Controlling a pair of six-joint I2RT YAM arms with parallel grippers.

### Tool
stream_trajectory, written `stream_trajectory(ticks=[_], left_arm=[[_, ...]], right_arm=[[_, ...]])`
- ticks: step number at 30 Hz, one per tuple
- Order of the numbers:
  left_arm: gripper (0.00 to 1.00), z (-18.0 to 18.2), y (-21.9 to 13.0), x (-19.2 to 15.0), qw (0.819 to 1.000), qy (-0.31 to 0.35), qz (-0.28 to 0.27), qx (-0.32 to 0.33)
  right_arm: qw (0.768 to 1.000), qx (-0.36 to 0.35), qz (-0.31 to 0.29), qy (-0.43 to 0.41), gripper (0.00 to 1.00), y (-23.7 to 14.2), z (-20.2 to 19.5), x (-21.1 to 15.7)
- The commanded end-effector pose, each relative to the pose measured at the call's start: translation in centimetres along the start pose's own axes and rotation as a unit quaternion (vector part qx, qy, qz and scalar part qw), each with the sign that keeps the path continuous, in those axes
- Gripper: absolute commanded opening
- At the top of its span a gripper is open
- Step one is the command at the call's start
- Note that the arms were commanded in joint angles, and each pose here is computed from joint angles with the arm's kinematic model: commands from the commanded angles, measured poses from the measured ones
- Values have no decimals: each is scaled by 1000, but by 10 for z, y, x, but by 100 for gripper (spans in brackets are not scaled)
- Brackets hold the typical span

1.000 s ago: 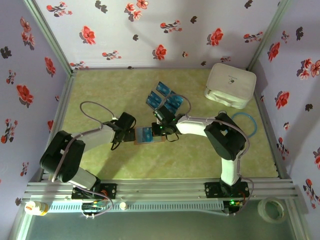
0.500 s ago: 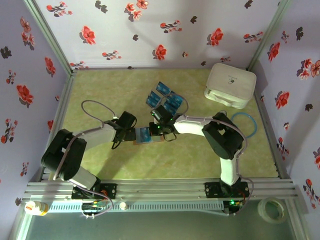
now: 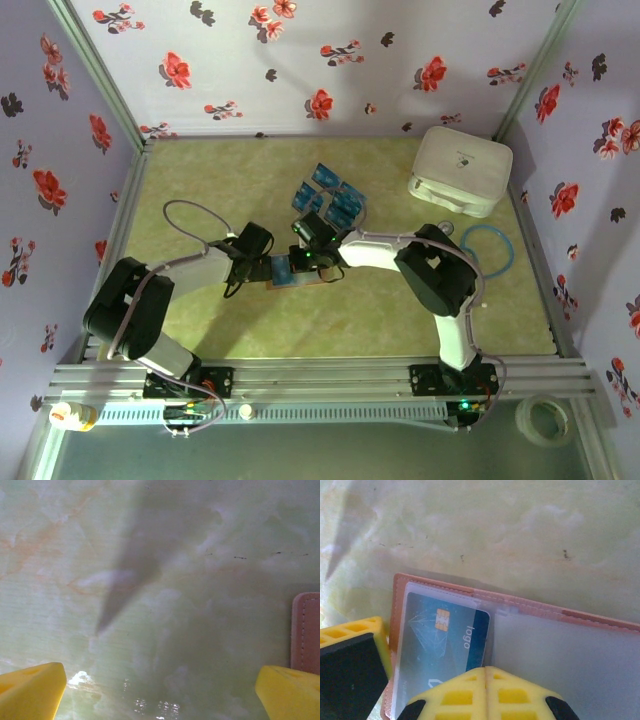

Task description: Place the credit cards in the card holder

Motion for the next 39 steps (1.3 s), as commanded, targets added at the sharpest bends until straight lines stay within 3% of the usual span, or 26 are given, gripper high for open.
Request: stream_trajectory(ticks=[1,11,23,39], left_arm=[[100,-5,10,2,1000,-2,1,-7],[100,-2,4,9,1000,-4,-6,-9],[100,18,-26,31,999,-31,-37,-14],[100,8,-23,27,998,-35,-35,-46]], right_arm=[[1000,15,14,2,0,2,15,-6],[1000,16,-3,-11,0,-18,21,-2],[999,5,-39,9,29,-50,-1,14],[993,-74,-93,-10,50,-96,-47,6]])
Point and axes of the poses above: each hand's point on the last joint's axis, 136 mm out from that joint toward the fingers, its own y axis out along the fingers, its own z axis along the line the jaws close on, x = y × z, the point moved 1 cm from there along -y, back along the fingers, and after that the axes turned 13 degrees about y, right-handed, at the moved point
